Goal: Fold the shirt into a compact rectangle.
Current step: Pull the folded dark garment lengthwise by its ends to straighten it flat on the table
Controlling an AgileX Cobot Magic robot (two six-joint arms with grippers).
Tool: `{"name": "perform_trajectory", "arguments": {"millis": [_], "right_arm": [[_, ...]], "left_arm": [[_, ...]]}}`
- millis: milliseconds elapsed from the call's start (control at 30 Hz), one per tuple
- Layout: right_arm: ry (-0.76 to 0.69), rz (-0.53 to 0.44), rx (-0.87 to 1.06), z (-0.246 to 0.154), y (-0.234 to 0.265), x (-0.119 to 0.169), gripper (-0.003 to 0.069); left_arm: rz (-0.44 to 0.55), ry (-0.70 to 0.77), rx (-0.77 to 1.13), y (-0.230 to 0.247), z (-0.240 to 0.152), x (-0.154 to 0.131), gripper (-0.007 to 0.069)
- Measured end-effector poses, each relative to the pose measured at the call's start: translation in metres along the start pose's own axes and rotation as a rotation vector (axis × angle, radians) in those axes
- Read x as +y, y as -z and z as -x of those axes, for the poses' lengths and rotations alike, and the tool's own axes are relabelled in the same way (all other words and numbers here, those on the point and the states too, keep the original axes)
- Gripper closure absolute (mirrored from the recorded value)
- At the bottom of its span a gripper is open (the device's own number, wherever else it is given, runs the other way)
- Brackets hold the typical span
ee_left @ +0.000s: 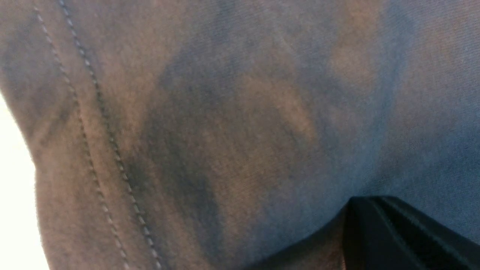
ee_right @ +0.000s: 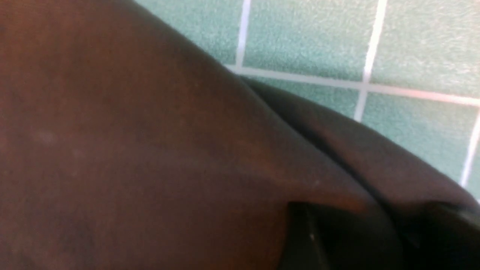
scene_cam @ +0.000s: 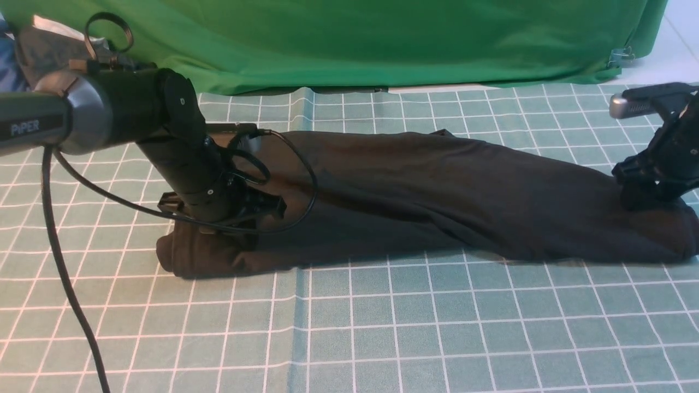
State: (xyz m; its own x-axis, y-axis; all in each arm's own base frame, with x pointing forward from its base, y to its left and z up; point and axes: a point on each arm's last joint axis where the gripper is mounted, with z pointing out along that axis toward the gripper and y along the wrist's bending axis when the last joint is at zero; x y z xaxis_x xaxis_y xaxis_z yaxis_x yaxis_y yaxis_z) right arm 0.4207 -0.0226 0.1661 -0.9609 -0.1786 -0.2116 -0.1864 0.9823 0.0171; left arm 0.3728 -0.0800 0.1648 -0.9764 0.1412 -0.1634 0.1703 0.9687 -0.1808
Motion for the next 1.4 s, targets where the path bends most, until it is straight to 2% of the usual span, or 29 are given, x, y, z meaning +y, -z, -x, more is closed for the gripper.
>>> {"name": "perform_trajectory", "arguments": {"millis": [67,167,200,333,533,900,967,1067,1233,1333,1400], "right_arm": [[0.002,0.000,0.000,0.000,-0.001,0.000,0.0344],[0.020,-0.001,-0.002,0.000,0.001,0.000,0.0546],[0.021,-0.003,-0.006,0.000,0.003,0.000,0.0584],[0.039,-0.027,-0.030,0.000,0.024,0.000,0.0624],[0.064,-0.083,-0.075,0.004,0.044,-0.007,0.0624],[0.081,-0.118,-0.127,0.009,0.028,-0.022,0.0617],[0.090,-0.126,-0.145,0.012,0.022,-0.025,0.0589],[0.101,-0.157,-0.195,0.016,0.021,-0.029,0.0501],[0.126,-0.211,-0.216,0.023,0.031,-0.034,0.0292],[0.083,-0.217,-0.203,0.026,0.048,-0.035,0.0270],[0.006,-0.208,-0.173,0.026,0.071,-0.034,0.0303]], "left_arm": [[0.000,0.000,0.002,0.000,0.000,0.000,0.0619],[0.000,0.000,0.004,0.000,0.000,0.000,0.0619],[0.000,0.000,0.005,0.000,0.000,0.000,0.0619],[-0.002,0.000,0.014,0.000,-0.001,0.000,0.0619],[-0.004,0.001,0.019,0.000,-0.002,0.000,0.0619],[-0.005,0.001,0.023,0.000,-0.002,0.000,0.0619],[-0.005,0.001,0.023,0.000,-0.002,0.000,0.0619],[-0.005,0.001,0.023,0.000,-0.002,0.000,0.0619],[-0.005,0.001,0.022,0.001,-0.002,-0.001,0.0619],[0.000,-0.007,0.008,0.007,-0.002,-0.001,0.0619],[0.001,-0.014,-0.023,0.019,-0.002,-0.003,0.0619]]}}
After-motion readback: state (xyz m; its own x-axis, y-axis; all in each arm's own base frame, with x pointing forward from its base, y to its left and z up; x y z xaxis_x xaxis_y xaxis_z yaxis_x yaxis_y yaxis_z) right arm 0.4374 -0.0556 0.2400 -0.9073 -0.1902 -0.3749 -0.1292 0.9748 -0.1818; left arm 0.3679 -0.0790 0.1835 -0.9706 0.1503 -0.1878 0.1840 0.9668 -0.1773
